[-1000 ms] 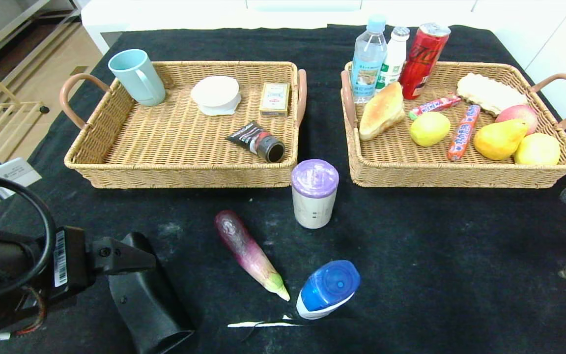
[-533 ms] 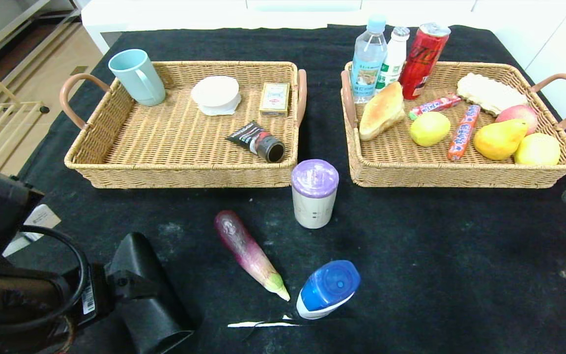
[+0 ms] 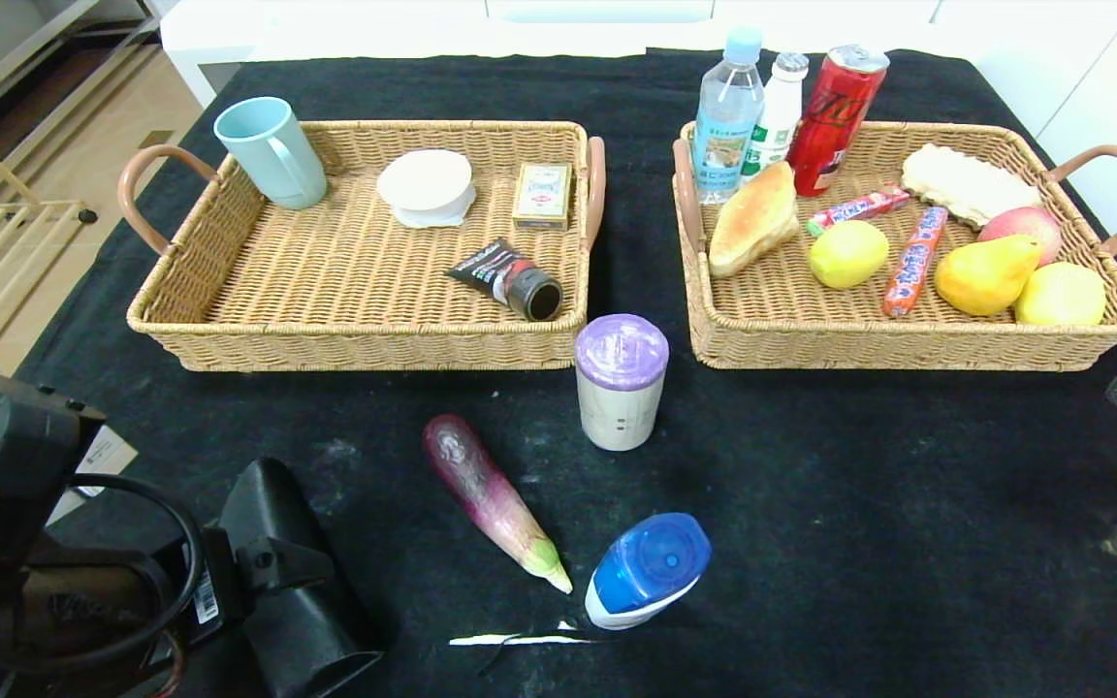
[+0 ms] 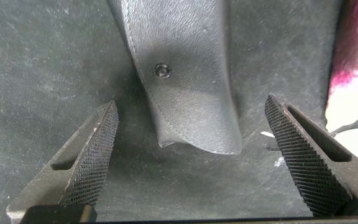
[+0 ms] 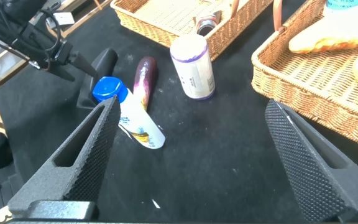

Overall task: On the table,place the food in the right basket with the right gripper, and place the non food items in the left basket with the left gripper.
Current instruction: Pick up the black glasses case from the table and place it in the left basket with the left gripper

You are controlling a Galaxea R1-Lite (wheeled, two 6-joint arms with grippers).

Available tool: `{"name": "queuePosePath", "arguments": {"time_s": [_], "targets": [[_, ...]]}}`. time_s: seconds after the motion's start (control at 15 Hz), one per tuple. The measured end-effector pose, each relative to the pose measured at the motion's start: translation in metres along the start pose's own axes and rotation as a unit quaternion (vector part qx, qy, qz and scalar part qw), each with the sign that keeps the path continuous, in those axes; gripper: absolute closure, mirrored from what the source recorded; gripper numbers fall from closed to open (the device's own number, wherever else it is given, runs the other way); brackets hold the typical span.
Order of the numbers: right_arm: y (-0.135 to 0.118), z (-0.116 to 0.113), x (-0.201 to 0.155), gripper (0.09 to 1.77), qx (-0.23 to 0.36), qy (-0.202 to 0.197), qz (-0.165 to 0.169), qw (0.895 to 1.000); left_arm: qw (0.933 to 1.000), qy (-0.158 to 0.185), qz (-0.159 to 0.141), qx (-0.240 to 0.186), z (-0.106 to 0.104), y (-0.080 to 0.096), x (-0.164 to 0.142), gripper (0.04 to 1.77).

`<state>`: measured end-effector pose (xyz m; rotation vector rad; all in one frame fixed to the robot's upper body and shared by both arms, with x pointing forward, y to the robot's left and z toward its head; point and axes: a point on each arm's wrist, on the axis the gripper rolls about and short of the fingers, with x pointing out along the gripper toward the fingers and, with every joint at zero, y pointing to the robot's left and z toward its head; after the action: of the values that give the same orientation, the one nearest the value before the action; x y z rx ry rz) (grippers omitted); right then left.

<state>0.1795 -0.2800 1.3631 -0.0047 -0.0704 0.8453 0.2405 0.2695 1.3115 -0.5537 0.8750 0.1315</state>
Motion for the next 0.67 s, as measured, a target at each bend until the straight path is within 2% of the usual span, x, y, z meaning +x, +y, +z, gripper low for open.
{"name": "queuePosePath", "arguments": {"time_s": [0.53,0.67], "targets": [[-0.004,-0.009,0.009,0.16,0.008,0.024,-0.003,1.0,0.9996,0.02,0.018,0.0,-0.004,0.005,0.011,0.09],[-0.004,-0.011,0.01,0.16,0.009,0.028,-0.003,1.0,0.9999,0.01,0.004,-0.003,-0.002,0.002,0.014,0.09]]}}
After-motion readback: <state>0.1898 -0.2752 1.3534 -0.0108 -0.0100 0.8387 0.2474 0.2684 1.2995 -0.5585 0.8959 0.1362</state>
